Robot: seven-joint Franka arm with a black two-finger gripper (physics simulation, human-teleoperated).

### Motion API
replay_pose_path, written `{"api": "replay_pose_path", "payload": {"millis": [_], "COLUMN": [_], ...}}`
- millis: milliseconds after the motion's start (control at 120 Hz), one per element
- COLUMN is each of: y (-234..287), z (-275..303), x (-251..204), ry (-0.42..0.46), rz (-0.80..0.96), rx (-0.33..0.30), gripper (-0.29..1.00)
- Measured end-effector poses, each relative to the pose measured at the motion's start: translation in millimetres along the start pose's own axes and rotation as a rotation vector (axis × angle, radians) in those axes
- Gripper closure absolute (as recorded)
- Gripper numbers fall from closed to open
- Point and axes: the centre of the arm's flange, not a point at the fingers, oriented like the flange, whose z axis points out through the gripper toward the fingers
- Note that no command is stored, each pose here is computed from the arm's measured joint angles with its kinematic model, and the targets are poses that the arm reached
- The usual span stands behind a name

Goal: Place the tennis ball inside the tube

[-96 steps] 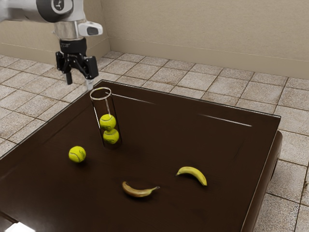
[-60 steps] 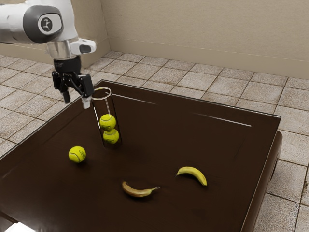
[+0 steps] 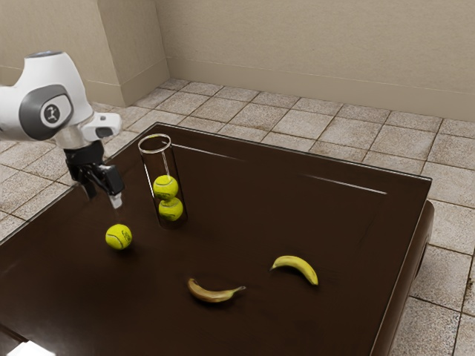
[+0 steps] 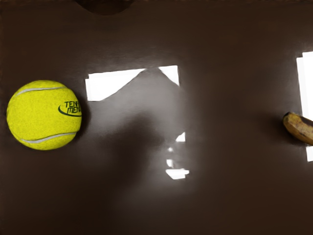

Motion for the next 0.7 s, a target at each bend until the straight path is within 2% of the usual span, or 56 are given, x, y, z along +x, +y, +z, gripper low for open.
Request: {"api": "replay_pose_path", "payload": {"millis": [700], "y": [-8.0], "z": [-0.7], "x": [8.6], "ry": [0.046], "rz": [0.122], "rx": [0.026], "gripper": [0.02]}}
